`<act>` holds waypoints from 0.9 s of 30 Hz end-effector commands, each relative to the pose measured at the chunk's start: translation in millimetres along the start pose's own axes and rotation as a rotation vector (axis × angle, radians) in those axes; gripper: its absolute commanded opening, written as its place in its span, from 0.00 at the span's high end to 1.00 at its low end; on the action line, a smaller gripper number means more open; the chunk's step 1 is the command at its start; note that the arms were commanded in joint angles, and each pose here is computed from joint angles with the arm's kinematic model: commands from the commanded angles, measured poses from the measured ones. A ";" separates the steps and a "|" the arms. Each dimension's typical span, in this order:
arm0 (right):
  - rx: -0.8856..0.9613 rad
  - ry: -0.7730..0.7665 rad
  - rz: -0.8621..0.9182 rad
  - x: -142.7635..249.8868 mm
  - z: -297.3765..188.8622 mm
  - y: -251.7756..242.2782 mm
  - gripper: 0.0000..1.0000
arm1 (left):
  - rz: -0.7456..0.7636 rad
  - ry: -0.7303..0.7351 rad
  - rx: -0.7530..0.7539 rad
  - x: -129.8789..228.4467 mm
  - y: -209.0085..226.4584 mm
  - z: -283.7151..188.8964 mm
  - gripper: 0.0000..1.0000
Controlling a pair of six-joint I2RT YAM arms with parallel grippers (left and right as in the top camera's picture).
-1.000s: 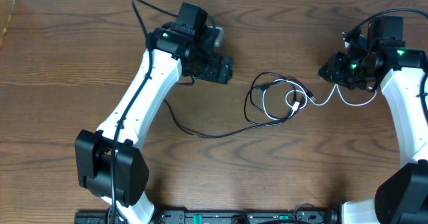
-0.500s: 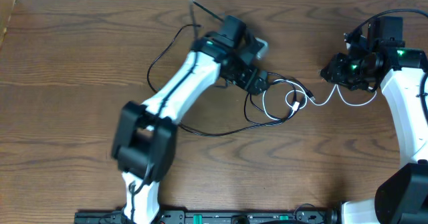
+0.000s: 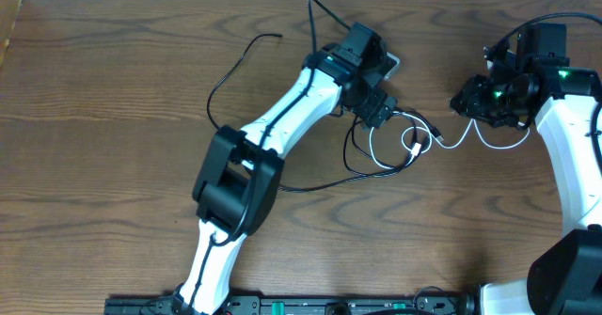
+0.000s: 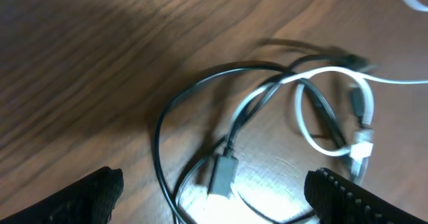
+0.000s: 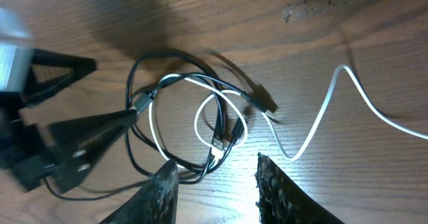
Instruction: Untangle cables
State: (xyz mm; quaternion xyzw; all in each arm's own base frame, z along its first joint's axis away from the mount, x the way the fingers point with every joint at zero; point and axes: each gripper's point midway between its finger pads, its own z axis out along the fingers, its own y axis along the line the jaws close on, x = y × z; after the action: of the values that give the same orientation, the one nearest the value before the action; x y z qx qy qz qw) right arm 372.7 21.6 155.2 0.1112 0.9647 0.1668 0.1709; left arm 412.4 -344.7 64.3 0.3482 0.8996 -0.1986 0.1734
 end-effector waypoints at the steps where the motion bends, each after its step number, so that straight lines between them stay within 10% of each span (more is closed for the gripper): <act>1: 0.003 -0.006 0.005 -0.3 -2.2 -0.1 0.65 | 0.101 -0.002 -0.020 -2.1 -9.2 18.4 0.11; 20: 0.003 0.007 -0.006 3.4 -0.7 1.7 0.65 | 0.180 0.026 -0.080 9.4 -11.6 64.6 0.20; 27: 0.005 0.016 -0.026 5.8 -0.6 1.3 0.66 | 0.175 0.045 -0.079 14.9 -10.5 68.6 0.41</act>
State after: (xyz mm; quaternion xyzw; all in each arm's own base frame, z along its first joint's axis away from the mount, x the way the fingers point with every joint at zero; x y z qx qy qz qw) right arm 369.4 22.5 153.9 0.1095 0.9662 0.1662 0.1639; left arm 406.6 -379.6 8.7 0.4228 0.8738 -0.1448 0.1918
